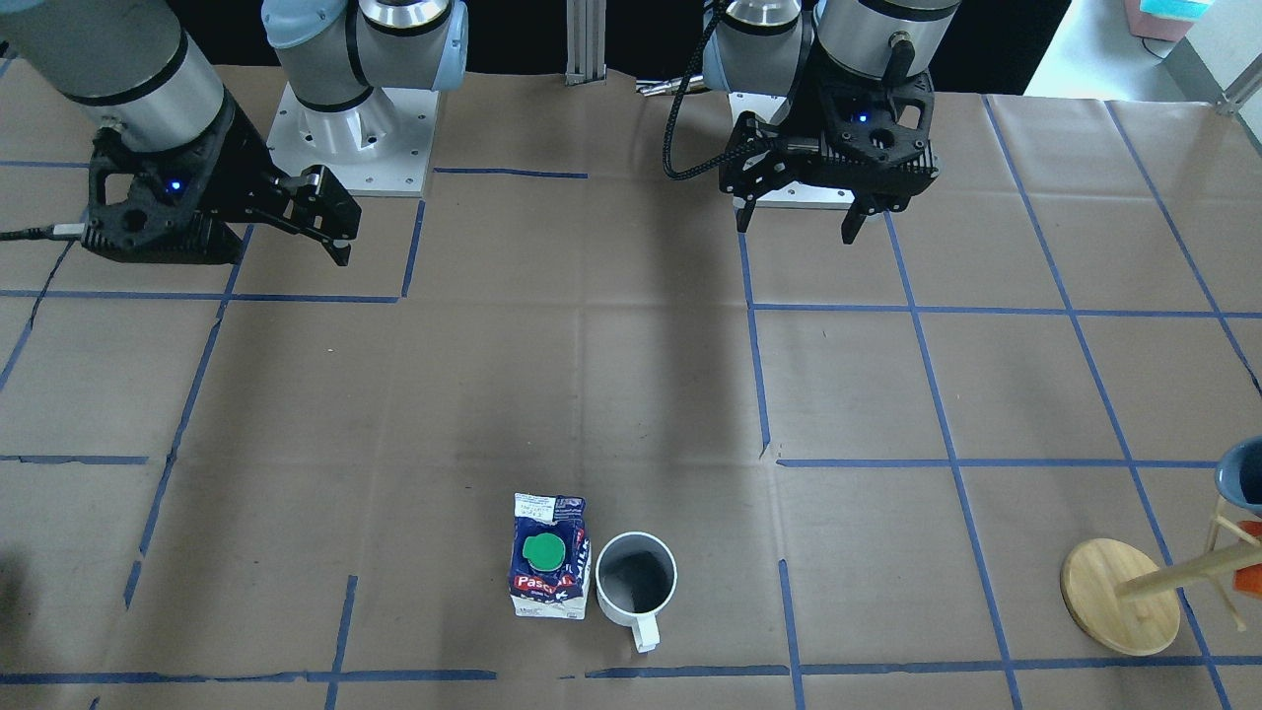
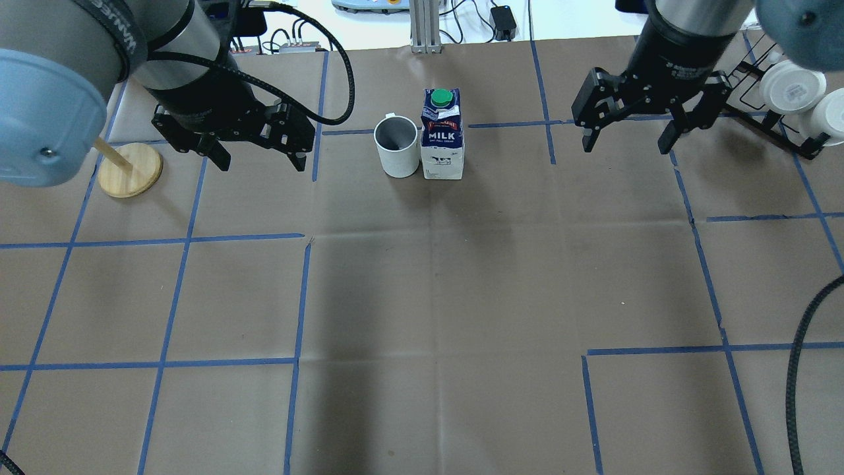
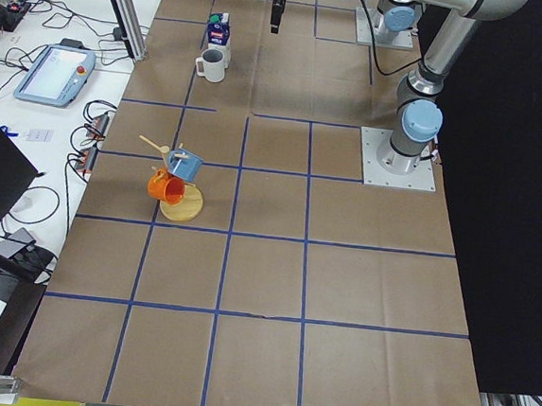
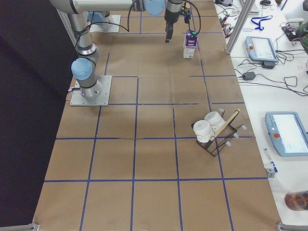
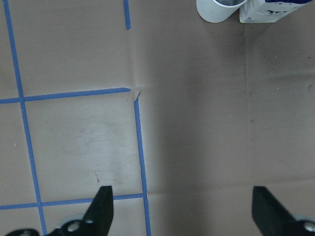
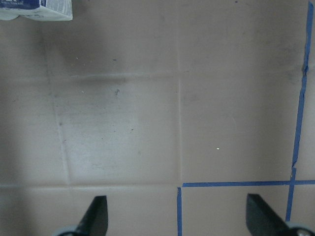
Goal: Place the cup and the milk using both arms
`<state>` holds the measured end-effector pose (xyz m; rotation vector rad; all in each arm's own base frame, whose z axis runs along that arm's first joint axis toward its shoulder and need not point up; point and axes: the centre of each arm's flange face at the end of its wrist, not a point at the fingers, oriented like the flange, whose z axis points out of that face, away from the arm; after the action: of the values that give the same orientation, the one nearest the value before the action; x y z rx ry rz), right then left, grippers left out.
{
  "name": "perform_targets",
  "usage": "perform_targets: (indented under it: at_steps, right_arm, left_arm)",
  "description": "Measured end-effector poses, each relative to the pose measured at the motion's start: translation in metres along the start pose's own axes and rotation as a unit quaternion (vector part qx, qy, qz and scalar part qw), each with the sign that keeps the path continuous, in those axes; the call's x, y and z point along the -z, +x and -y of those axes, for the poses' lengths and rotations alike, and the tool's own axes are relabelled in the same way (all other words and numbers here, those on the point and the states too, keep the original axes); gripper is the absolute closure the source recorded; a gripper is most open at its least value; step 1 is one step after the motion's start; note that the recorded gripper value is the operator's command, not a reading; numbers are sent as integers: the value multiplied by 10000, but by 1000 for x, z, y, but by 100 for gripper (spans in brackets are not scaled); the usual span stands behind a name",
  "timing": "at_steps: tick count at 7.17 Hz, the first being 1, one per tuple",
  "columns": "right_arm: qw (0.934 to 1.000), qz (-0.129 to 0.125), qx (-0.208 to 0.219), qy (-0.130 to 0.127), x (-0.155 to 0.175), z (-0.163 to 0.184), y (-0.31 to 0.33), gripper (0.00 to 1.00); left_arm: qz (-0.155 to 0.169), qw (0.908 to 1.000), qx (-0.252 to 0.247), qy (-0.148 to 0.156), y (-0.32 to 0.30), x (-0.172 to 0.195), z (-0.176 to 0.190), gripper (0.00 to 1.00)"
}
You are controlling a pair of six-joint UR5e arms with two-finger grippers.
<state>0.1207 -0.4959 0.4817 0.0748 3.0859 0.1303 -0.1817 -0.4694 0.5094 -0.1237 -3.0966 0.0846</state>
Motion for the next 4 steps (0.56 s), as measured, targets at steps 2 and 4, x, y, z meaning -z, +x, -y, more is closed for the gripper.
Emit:
perform_targets:
  at_steps: [2, 4]
  right_arm:
    - [9996, -83, -259, 85, -7, -25, 1, 0]
    - [9994, -204, -256, 81, -8, -32, -8, 0]
  left_arm:
    - [-12, 10000, 0, 3, 0, 0, 1, 0]
    - [-24, 10000, 2, 4, 0, -1, 1, 0]
